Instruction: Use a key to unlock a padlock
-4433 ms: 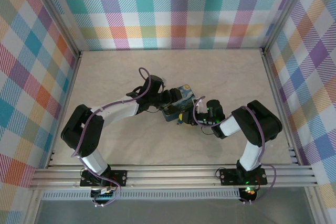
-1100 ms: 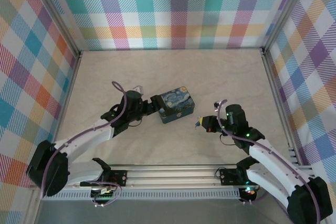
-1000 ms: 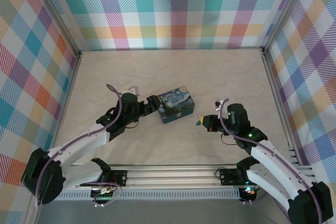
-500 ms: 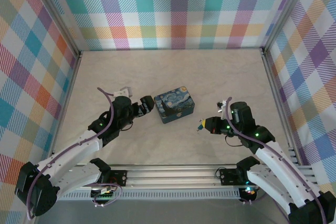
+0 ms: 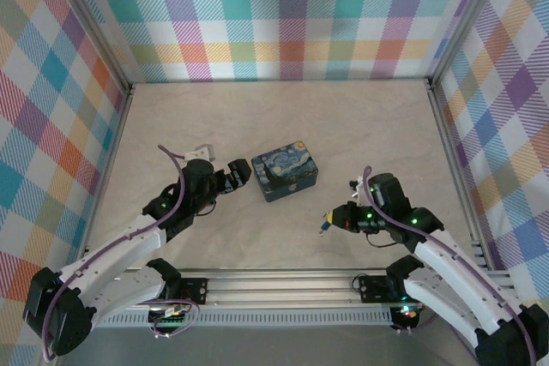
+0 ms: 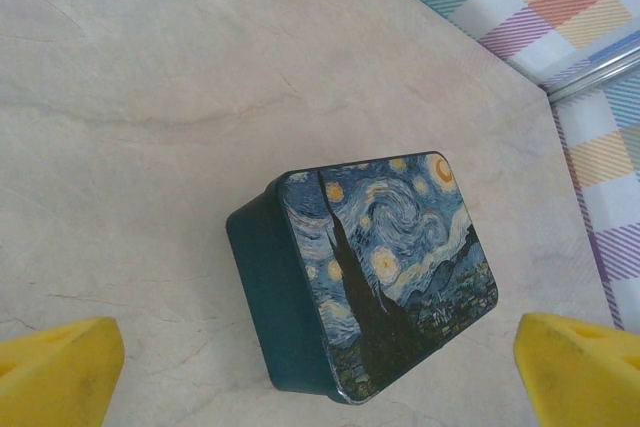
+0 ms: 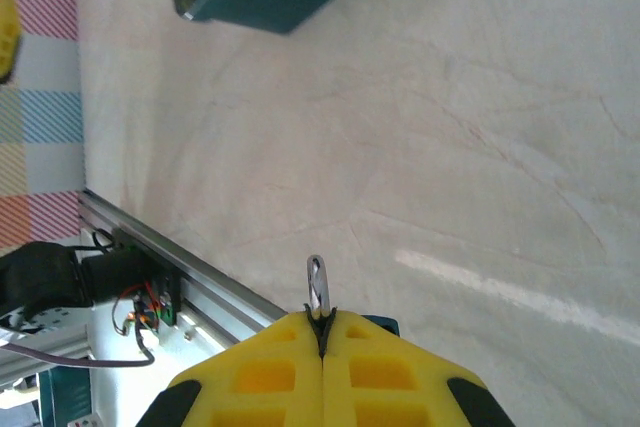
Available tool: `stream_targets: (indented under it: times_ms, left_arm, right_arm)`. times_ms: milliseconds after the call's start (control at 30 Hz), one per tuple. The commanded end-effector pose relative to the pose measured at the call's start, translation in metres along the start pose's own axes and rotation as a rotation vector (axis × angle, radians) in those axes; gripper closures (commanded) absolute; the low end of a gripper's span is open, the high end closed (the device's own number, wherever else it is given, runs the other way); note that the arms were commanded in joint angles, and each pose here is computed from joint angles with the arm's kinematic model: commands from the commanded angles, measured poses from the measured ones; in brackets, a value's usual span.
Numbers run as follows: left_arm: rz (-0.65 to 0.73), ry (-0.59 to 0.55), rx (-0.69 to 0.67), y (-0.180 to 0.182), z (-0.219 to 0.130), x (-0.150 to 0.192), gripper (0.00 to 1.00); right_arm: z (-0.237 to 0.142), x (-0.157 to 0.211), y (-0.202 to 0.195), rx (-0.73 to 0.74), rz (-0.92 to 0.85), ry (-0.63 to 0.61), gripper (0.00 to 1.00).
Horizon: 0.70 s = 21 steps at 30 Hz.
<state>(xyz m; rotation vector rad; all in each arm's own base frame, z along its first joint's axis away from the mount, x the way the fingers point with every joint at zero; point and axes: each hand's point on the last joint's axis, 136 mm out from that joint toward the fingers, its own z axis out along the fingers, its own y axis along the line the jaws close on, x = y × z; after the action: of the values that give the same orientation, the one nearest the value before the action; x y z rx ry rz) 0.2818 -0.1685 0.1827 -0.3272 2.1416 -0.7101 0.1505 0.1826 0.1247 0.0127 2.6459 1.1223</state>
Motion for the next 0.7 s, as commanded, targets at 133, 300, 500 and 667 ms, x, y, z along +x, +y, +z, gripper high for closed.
stream_targets:
  times_ms: [133,300,500,667]
  left_arm:
    - [0.000,0.001,-0.023,0.006,0.003,0.001,0.00]
    - [-0.010,0.005,-0.034,0.008,0.005,0.002,0.00]
    - [-0.018,0.016,-0.036,0.008,0.009,0.005,0.00]
    - [-0.019,0.030,-0.037,0.007,0.012,0.007,0.00]
  right_arm:
    - [0.020,0.014,-0.005,-0.011,0.029,0.068,1.00]
    - [0.034,0.022,-0.014,-0.011,0.050,0.097,1.00]
    - [0.047,0.024,-0.020,-0.007,0.060,0.113,1.00]
    - [0.057,0.020,-0.027,0.010,0.067,0.107,0.99]
